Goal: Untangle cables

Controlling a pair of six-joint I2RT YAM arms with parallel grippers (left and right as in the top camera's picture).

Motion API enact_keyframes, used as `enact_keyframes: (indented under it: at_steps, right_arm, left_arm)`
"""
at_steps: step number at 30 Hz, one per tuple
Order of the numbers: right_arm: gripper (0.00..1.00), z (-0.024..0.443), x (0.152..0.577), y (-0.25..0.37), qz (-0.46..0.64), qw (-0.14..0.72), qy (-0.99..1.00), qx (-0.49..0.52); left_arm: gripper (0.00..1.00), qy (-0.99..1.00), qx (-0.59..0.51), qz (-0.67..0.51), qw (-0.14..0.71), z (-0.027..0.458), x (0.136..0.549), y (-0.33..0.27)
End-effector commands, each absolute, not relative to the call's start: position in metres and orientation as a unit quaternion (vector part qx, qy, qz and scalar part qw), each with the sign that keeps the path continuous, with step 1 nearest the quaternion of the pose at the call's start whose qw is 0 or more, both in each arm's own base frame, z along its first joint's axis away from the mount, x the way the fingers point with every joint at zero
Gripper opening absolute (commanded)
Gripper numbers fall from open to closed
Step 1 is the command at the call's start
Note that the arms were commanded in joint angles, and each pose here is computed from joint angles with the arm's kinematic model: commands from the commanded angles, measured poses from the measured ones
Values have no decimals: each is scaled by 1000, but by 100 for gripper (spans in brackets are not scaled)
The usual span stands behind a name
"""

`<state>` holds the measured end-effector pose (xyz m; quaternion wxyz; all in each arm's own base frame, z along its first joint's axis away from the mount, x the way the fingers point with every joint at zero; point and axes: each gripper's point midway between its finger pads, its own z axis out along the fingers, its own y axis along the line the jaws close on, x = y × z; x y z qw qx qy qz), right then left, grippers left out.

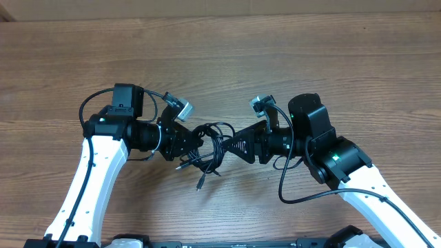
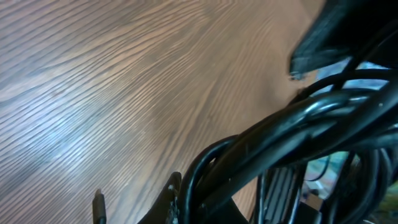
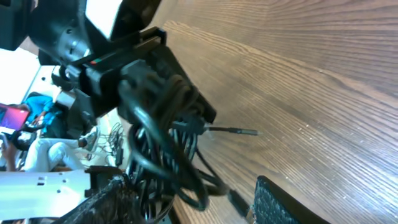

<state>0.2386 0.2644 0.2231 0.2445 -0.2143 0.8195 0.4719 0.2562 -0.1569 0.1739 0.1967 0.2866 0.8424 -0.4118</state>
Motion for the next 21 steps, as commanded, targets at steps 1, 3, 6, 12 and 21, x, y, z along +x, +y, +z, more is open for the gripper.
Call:
enact_keyframes:
  at_steps: [1,3,6,12,21]
  right_arm:
    - [60,222,252,258,438,277,832,-199]
    - [60,220,256,254,424,286,838,-192]
    - [61,221,260,252,419,295,836,-198]
    - [62,231,258,243,425,303,831,-193]
    - [62,225,244,231,404,291,843,-202]
  left_arm:
    - [5,801,300,-468,220,198,254,-169]
    - [4,801,301,-468,221,199,254,-169]
    - [4,800,307,-465,223,198,254,-169]
    - [4,817,306,-437,217,188,257,-163]
    - [4,815,306,-441,218,189,256,-164]
